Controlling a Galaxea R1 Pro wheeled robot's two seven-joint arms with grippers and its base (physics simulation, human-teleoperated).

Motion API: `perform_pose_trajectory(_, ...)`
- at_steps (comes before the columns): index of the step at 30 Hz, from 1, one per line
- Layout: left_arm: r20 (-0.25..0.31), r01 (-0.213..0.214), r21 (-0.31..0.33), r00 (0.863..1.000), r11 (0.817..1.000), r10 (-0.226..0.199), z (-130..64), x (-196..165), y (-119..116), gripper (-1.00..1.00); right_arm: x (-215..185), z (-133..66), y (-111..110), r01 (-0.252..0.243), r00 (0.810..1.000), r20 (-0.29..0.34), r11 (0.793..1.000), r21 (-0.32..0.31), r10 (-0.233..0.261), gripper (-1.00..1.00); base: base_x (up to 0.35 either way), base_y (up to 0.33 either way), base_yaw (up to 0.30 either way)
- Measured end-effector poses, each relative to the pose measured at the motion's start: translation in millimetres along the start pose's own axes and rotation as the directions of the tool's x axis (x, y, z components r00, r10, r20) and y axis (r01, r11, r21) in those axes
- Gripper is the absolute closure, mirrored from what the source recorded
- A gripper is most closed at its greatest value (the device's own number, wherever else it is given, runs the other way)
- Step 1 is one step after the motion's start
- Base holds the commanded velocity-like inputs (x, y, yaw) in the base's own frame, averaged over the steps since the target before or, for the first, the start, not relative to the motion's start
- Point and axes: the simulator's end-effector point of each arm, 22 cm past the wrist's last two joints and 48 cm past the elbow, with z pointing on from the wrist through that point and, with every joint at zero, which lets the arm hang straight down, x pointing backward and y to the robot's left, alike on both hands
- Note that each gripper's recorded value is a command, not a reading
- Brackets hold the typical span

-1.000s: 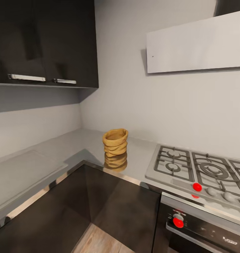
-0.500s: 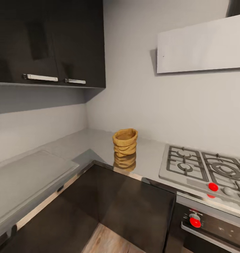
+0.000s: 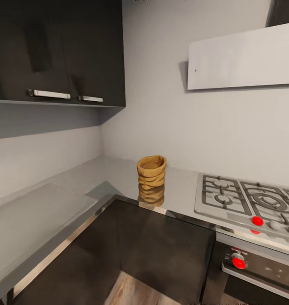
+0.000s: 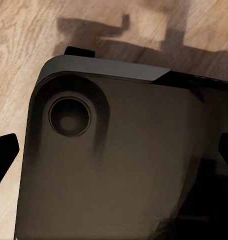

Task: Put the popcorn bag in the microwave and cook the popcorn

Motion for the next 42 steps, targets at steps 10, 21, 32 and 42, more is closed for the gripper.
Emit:
perform_pose_trajectory(10, 0.008, 0.000, 0.001, 1.000, 1.000, 0.000, 0.0, -2.9, -0.6, -1.00, -3.0, -0.6, -1.3, 0.000, 1.000, 0.008, 1.000, 0.002, 0.000, -1.00, 0.000, 0.000, -0.210)
perform_pose_trajectory(21, 0.016, 0.000, 0.003, 1.000, 1.000, 0.000, -0.1, -6.1, -1.2, -1.00, -6.3, -1.1, -1.5, 0.000, 1.000, 0.016, 1.000, 0.002, 0.000, -1.00, 0.000, 0.000, -0.195)
perform_pose_trajectory(32, 0.017, 0.000, 0.003, 1.000, 1.000, 0.000, -0.1, -6.4, -1.0, -1.00, -3.1, -1.2, -1.3, -0.001, 1.000, 0.001, 1.000, -0.001, 0.001, -1.00, 0.000, 0.000, -0.011)
perform_pose_trajectory(42, 0.017, -0.002, 0.005, 1.000, 1.000, 0.002, -0.3, -6.3, -1.5, -1.00, -1.0, -1.3, -1.4, -0.001, 1.000, -0.008, 1.000, 0.001, 0.001, -1.00, 0.129, 0.062, 0.000)
